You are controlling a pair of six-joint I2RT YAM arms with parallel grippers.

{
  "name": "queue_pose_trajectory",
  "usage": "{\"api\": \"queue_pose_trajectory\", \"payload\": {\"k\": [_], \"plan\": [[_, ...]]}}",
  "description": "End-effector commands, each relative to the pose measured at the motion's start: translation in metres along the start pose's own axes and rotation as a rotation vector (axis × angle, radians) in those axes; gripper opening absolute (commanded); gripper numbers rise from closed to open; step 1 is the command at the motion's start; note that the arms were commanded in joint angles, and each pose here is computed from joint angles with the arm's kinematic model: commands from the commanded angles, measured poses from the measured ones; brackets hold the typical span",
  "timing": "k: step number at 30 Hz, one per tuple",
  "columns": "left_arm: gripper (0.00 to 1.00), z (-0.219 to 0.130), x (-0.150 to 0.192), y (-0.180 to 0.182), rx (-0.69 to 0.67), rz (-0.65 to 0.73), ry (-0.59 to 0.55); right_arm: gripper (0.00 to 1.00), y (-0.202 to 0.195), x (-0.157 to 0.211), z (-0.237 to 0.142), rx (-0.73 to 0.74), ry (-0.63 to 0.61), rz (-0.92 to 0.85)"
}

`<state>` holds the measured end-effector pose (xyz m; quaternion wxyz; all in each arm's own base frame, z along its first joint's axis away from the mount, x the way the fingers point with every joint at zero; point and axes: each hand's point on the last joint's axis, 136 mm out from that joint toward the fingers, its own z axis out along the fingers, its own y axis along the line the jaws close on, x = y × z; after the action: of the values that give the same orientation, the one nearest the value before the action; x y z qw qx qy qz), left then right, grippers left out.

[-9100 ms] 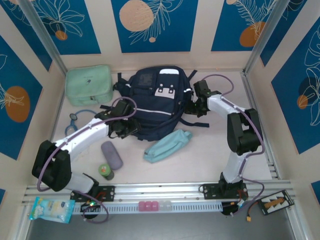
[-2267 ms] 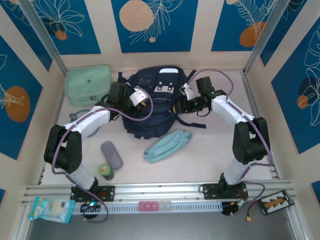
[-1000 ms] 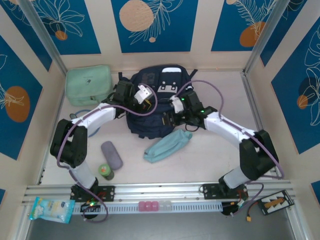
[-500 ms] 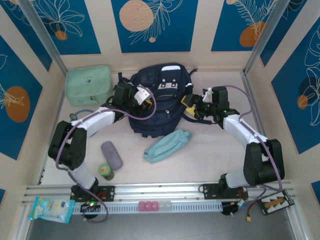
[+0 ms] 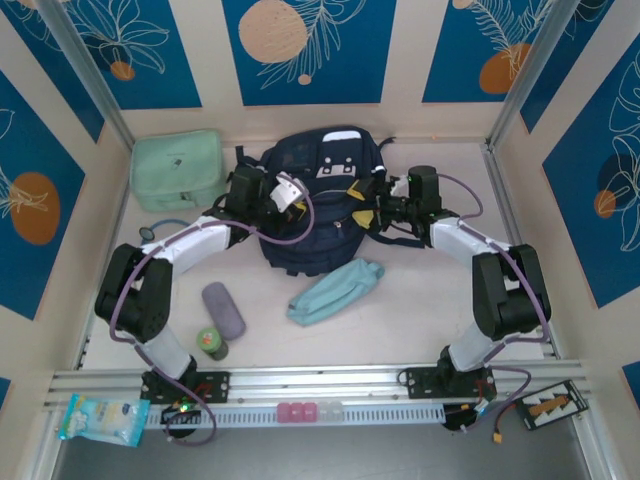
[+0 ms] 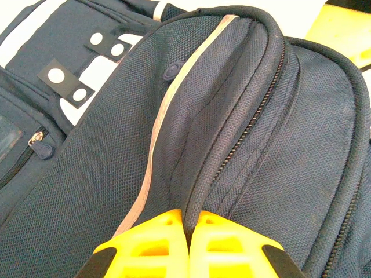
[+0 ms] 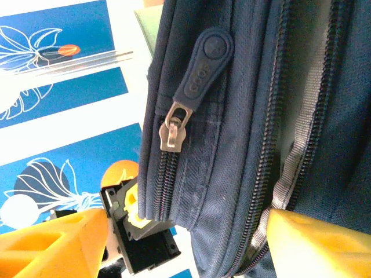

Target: Pack books, pencil case, and school supplies into a backpack

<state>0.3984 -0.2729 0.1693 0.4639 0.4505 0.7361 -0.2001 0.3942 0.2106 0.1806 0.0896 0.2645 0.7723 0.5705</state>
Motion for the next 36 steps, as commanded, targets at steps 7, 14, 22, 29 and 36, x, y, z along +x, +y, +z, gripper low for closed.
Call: {"api": "queue_pose_trajectory", "payload": {"k": [7,14,22,29,36], "plan": [[0.05,-0.014,-0.035,-0.012,0.038,0.079,-0.098,0.73,-0.001,0.000,0.016,0.007,0.058,0.069],[0.07,-0.013,-0.031,-0.015,0.040,0.113,-0.086,0.71,0.003,0.009,0.038,0.059,0.116,0.079],[0.51,-0.021,-0.030,0.000,-0.069,0.035,-0.065,0.34,0.010,0.015,0.050,0.062,0.139,0.061],[0.78,-0.068,-0.027,0.039,-0.362,-0.452,-0.001,0.15,0.020,0.019,0.054,0.047,0.137,0.010],[0.86,-0.073,-0.017,-0.004,-0.268,-0.776,0.098,0.14,0.019,0.023,0.059,0.050,0.138,-0.005]]}}
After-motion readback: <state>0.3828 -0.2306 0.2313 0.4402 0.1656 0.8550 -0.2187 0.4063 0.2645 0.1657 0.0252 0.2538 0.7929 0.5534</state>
